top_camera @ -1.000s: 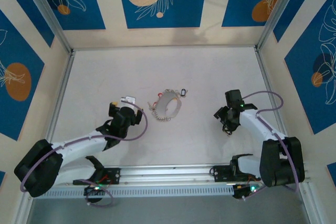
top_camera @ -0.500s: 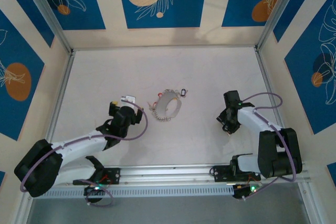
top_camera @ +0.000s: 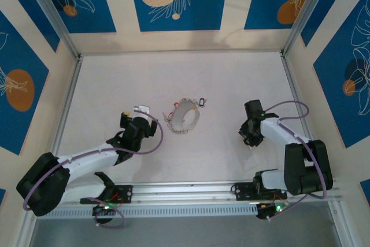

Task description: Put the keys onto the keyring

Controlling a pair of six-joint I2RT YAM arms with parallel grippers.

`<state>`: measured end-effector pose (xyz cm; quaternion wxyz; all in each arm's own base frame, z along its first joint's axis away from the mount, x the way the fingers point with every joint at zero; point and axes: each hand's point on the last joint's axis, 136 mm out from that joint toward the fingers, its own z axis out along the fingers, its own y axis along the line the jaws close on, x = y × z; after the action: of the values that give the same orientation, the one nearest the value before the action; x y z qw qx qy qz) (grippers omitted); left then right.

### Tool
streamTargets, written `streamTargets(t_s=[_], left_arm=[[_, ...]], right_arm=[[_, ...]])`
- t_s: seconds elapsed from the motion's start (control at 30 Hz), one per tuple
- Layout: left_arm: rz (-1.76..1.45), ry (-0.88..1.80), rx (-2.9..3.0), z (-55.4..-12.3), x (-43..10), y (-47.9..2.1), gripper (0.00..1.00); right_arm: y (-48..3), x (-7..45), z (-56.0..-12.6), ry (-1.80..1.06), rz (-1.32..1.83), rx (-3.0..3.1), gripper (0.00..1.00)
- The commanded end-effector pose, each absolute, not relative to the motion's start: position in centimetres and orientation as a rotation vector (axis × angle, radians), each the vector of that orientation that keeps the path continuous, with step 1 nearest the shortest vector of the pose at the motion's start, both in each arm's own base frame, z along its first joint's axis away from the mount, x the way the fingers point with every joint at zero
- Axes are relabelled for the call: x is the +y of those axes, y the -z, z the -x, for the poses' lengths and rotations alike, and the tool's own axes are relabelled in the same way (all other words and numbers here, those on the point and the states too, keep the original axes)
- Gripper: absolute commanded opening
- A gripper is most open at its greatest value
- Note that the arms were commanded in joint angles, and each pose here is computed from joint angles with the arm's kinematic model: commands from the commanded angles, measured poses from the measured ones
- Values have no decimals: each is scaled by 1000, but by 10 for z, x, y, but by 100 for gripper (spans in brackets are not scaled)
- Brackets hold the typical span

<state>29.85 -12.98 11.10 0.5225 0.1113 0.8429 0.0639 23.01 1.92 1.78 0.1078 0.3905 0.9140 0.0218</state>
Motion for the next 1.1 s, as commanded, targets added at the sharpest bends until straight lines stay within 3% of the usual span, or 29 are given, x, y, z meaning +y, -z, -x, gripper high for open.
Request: streamTargets(t_s=[0.0,0.07,0.37,0.53,0.9,1.07], left_arm=[[-243,-152,2005,-302,-133,-121,100],[-236,-150,2003,-301,-132,-121,100],[-237,-154,2005,-301,-132,-120,100],[-235,-153,2005,-301,-131,-120,100],[-216,-116,1991,-295,-127,-125,100],[-192,-84,1997,-294,-120,-124,100]], right_arm=[[-11,25,-227,-51,-1102,2741,28],[-10,31,-227,-81,-1085,2758,24],[-14,67,-226,-155,-955,2811,24],[-21,73,-232,-128,-862,2811,36],[-75,160,-269,-302,3,2738,42],[-70,232,-254,-501,383,2691,34]])
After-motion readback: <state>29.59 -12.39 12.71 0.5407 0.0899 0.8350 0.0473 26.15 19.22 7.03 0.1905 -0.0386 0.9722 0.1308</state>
